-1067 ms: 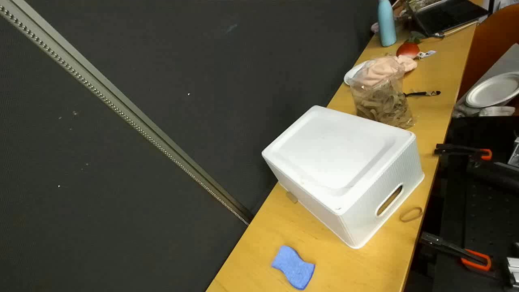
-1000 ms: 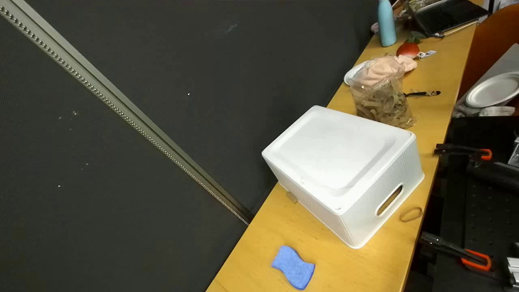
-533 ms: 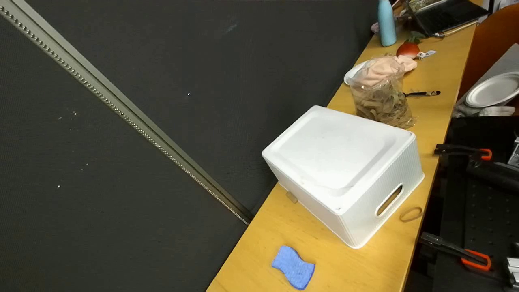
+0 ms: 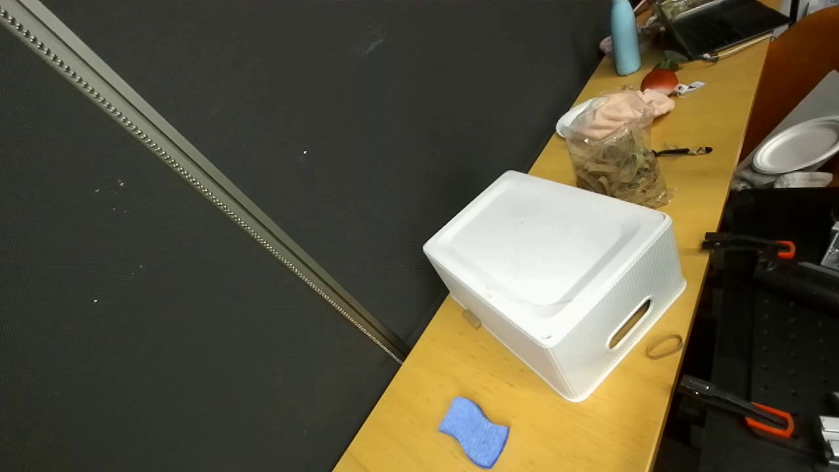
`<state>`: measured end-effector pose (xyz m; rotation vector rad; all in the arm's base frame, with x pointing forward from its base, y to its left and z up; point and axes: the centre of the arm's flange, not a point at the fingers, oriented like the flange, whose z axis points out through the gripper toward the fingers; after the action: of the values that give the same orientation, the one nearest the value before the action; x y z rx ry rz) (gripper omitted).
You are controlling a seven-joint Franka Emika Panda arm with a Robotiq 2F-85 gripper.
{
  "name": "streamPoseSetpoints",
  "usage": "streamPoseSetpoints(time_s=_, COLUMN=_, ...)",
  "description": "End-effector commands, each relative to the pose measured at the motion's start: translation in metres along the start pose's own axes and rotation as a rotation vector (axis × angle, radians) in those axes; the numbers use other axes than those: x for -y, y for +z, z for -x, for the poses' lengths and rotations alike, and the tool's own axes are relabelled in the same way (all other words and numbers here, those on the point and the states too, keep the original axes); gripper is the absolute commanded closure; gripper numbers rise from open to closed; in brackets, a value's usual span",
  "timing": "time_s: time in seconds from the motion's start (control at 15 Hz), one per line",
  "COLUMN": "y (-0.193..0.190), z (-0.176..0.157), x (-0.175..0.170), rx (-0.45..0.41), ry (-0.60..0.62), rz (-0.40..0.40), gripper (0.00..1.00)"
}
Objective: Remove some rubber bands from the plastic and put them on the white box
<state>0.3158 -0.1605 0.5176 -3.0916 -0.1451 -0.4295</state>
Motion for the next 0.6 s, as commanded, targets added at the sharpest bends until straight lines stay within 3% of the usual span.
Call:
streamPoseSetpoints(time_s=0.0, y=0.013, z=-0.036, x=-0.011, rx=-0.019, ry=0.012, rz=0.003, gripper=0.0)
streamPoseSetpoints(time_s=0.53, y=0.082, z=-0.078, x=-0.03, rx=-0.009, ry=0.035, rz=-0.019, gripper=0.0)
